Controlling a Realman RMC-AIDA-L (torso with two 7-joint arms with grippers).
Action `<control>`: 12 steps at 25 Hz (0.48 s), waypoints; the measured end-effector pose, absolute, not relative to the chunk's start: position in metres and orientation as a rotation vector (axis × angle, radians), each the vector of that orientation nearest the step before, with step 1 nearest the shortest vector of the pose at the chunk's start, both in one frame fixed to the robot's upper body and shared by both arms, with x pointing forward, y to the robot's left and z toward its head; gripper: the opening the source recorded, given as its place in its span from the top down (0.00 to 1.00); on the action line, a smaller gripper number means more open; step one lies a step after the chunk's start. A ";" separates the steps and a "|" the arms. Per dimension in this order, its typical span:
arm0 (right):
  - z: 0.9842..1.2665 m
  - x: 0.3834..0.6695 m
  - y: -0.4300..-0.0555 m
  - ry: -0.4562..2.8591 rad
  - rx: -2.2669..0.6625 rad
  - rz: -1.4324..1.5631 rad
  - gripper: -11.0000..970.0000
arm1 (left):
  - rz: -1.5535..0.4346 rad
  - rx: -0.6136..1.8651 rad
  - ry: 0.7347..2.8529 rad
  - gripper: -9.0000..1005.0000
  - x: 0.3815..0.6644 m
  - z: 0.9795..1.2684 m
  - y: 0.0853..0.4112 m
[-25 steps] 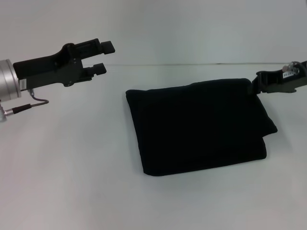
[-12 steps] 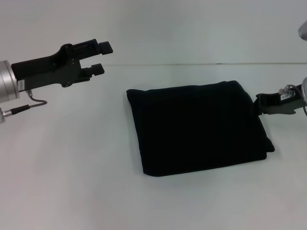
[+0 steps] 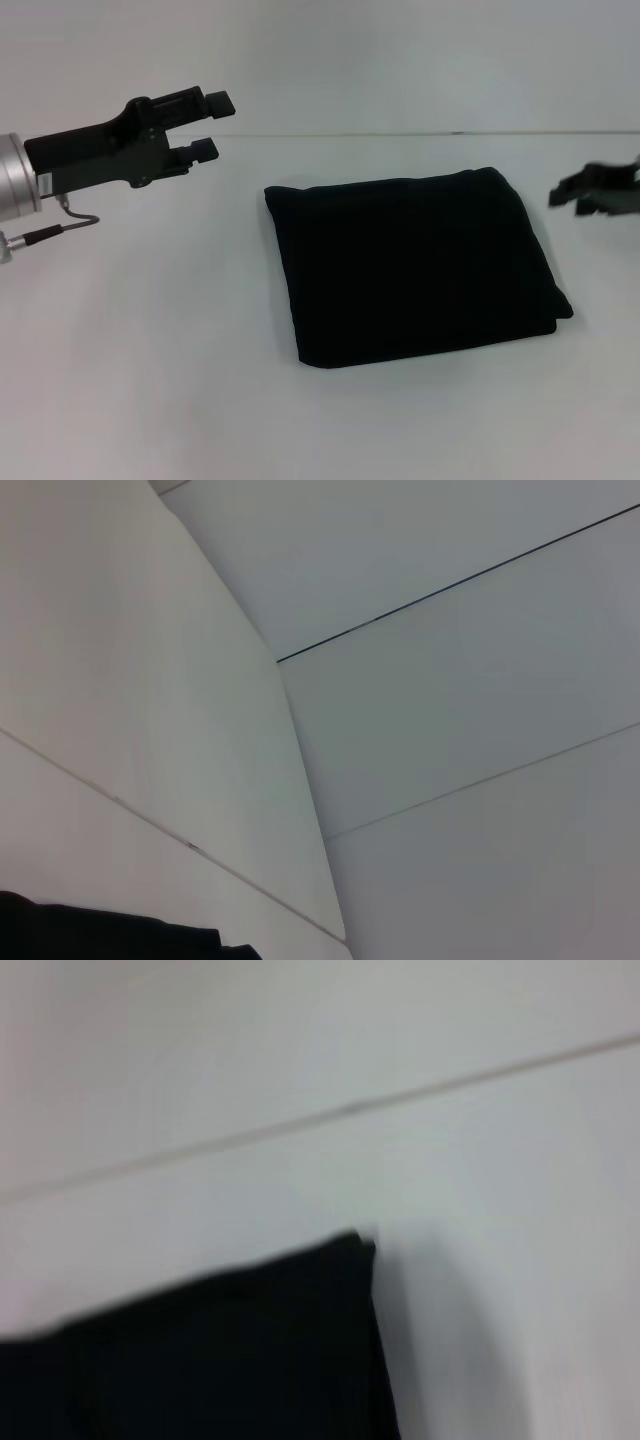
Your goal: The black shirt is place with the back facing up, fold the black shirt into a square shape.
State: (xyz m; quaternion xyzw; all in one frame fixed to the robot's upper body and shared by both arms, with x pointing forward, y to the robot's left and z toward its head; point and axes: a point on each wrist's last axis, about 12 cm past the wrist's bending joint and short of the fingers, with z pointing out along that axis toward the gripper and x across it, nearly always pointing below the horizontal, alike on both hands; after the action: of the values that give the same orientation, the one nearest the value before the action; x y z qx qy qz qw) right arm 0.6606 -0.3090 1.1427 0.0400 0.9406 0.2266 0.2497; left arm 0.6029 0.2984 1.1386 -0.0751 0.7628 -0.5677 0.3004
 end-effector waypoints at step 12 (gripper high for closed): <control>1.154 0.595 -0.373 1.959 -0.050 1.038 0.41 | -1.547 -0.133 2.108 0.19 0.584 1.130 0.303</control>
State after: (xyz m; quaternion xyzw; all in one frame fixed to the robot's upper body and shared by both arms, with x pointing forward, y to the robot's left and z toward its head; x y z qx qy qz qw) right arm 0.5950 -0.3734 1.1535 -0.0201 0.7907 0.4189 0.4460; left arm 0.5842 0.3032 1.1297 -0.0492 0.7778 -0.5706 0.2588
